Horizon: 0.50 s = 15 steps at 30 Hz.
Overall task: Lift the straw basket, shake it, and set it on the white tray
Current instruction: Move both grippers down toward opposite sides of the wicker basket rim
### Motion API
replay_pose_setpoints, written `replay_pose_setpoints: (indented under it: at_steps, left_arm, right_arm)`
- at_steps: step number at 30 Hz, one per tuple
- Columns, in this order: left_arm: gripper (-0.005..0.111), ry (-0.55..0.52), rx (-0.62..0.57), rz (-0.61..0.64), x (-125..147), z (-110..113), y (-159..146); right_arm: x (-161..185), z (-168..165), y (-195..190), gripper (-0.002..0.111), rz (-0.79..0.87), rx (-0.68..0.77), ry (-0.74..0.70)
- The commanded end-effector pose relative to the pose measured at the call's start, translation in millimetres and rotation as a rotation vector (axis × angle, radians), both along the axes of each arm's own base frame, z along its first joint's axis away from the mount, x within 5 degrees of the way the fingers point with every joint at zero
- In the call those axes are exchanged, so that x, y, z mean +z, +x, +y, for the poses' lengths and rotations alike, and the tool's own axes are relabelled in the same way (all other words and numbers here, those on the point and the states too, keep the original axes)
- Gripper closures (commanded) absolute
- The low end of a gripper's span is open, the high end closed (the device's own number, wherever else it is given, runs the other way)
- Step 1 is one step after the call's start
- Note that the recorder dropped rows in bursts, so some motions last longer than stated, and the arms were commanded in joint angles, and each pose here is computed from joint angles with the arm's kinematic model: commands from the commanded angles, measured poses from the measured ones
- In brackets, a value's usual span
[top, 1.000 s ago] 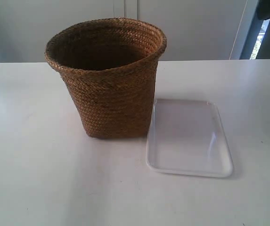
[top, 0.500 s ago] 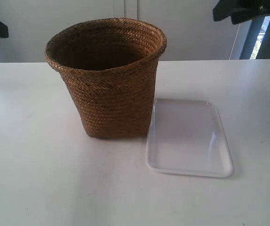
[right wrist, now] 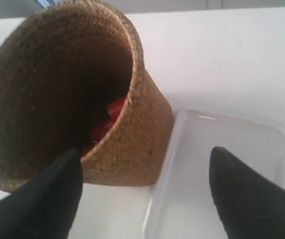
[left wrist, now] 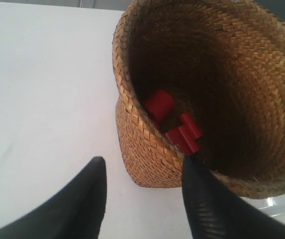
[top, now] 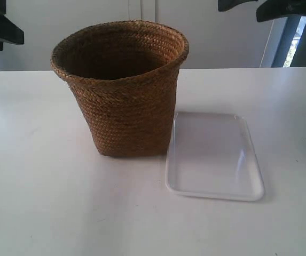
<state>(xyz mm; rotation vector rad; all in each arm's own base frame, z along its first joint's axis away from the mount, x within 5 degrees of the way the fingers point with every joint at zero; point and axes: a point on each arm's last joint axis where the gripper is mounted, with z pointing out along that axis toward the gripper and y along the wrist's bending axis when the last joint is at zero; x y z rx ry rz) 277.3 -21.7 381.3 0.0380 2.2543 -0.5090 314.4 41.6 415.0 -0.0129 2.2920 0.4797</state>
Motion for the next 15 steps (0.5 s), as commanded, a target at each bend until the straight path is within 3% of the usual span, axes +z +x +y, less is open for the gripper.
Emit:
replay_pose_setpoints:
  at_steps: [1,8,15]
  left_arm:
    - [0.055,0.002,-0.016,0.043,-12,0,11]
    - [0.055,-0.005,0.009,0.049,-21,2,24]
    - [0.055,-0.050,-0.003,0.050,-28,0,41]
  right_arm:
    - [8,5,6,0.040,-0.089,-0.015,0.082]
    - [-8,8,25,0.032,-0.013,0.003,0.076]
    - [-20,11,44,0.032,0.025,0.008,0.109]
